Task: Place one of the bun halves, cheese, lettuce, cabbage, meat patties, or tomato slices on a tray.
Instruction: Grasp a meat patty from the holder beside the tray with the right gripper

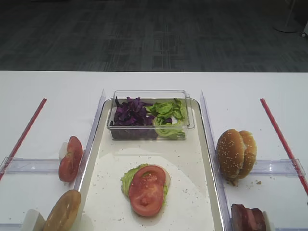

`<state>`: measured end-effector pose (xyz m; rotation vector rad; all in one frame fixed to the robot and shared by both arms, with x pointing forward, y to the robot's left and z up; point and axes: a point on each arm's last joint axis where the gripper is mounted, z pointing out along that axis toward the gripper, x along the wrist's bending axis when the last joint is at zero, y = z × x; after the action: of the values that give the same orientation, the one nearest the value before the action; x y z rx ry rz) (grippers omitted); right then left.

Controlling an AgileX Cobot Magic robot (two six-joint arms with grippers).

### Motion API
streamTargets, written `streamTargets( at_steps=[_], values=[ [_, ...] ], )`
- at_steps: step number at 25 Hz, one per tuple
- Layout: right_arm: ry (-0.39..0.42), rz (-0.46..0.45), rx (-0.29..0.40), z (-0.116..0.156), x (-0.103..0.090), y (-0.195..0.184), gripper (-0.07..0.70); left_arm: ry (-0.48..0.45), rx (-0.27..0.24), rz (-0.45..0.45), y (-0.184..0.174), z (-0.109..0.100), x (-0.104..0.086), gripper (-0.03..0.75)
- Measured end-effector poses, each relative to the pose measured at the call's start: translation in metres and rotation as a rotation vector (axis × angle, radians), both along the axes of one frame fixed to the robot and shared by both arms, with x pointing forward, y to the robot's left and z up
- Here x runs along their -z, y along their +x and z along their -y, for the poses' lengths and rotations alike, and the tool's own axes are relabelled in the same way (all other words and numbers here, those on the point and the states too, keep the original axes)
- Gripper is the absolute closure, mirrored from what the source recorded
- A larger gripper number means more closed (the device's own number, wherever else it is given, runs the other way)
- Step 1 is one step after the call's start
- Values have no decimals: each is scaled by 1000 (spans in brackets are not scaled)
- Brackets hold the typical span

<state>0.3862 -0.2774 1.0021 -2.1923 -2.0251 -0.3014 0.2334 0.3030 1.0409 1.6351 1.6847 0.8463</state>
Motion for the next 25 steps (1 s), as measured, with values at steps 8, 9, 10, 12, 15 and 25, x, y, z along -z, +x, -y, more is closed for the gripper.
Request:
streamTargets(
  at_steps=[8,9,10,12,15,25],
  values=[
    [3,2,-6,0,0,0,79,0,0,0,0,0,0,151],
    [7,2,-4,-1,0,0,79,0,0,0,0,0,0,151],
    [9,2,-5,-1,0,0,79,0,0,0,0,0,0,151],
    [21,5,-12,-2,-1,0,79,0,0,0,0,0,0,151],
    [41,10,-19,-4,-1,0,79,0,0,0,0,0,0,151],
    [46,63,-70,-4,-13,7,79,0,0,0,0,0,0,151]
  ],
)
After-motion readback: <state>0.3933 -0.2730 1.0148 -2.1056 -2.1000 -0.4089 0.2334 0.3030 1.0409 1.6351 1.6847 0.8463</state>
